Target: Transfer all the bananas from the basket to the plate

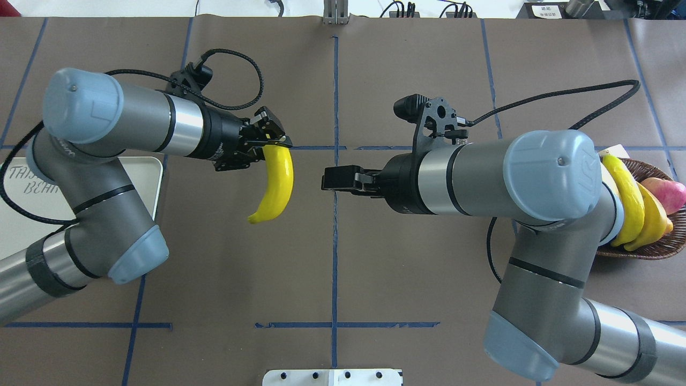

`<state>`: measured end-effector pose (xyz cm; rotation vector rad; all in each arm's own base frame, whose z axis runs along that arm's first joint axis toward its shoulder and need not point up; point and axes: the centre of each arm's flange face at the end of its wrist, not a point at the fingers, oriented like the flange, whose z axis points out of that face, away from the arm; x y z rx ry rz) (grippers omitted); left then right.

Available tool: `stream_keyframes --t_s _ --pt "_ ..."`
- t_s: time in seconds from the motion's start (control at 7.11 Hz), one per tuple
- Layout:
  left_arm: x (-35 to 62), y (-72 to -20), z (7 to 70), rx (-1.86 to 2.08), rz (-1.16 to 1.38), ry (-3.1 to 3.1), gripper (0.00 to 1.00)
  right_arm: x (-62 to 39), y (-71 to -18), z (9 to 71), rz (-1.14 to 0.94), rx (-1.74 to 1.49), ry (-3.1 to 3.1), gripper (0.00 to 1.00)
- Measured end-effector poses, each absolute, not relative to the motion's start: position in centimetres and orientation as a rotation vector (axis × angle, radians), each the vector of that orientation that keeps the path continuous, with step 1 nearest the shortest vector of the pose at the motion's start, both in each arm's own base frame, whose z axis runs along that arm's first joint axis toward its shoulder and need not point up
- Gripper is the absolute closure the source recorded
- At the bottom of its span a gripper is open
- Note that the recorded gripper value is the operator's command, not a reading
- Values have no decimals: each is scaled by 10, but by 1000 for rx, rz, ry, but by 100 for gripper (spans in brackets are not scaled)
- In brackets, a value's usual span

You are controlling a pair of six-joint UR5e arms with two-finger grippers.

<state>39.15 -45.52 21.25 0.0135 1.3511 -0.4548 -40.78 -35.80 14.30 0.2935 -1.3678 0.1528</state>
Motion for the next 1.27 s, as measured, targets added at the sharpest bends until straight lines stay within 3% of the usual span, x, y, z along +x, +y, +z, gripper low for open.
stream_keyframes --t_s 0.28,0.56,0.99,1.27 --pt "341 -453 265 75 -412 1103 100 -391 -369 168 186 295 -1324 1" --pt "296 -466 358 90 -387 901 100 -375 -381 190 214 281 -1273 1" --pt "224 -517 506 69 -366 659 100 -358 -394 200 239 255 -1220 1" --pt "209 -528 563 18 -371 584 100 -358 -394 200 240 254 -1218 1"
